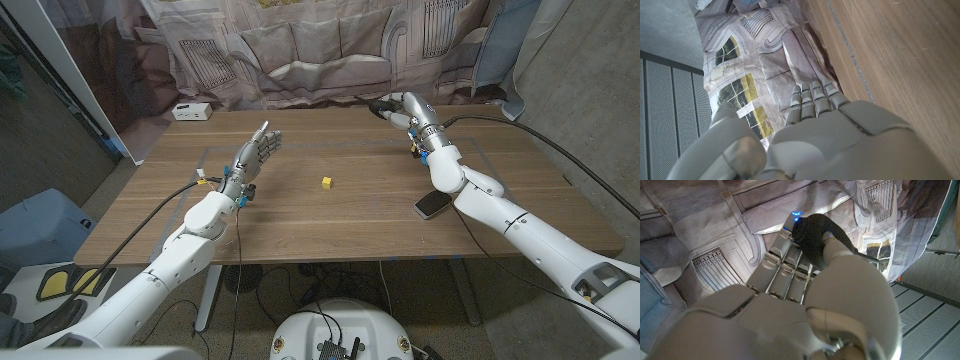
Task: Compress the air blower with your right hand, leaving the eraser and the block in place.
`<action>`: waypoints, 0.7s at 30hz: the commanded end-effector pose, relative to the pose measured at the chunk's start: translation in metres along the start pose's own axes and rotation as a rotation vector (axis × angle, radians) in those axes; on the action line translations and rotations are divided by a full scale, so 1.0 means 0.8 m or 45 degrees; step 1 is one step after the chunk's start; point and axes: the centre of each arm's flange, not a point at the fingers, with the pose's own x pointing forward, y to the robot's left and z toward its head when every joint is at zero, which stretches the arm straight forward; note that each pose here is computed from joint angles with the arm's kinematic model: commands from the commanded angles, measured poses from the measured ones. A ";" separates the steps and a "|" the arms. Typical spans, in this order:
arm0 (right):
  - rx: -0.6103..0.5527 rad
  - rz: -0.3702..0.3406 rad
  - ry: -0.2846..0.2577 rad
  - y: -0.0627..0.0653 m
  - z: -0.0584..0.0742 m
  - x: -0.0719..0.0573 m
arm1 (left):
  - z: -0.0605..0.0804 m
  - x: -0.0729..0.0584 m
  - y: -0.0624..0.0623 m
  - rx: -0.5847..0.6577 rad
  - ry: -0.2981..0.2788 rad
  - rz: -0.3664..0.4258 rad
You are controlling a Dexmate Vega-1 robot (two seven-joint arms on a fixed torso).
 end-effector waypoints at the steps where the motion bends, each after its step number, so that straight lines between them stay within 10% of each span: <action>1: -0.029 0.012 -0.011 0.000 0.001 0.001 | 0.003 0.001 0.000 0.005 -0.005 -0.003; 21: -0.053 0.025 -0.032 -0.003 0.001 -0.001 | 0.001 0.001 -0.001 0.005 -0.005 -0.001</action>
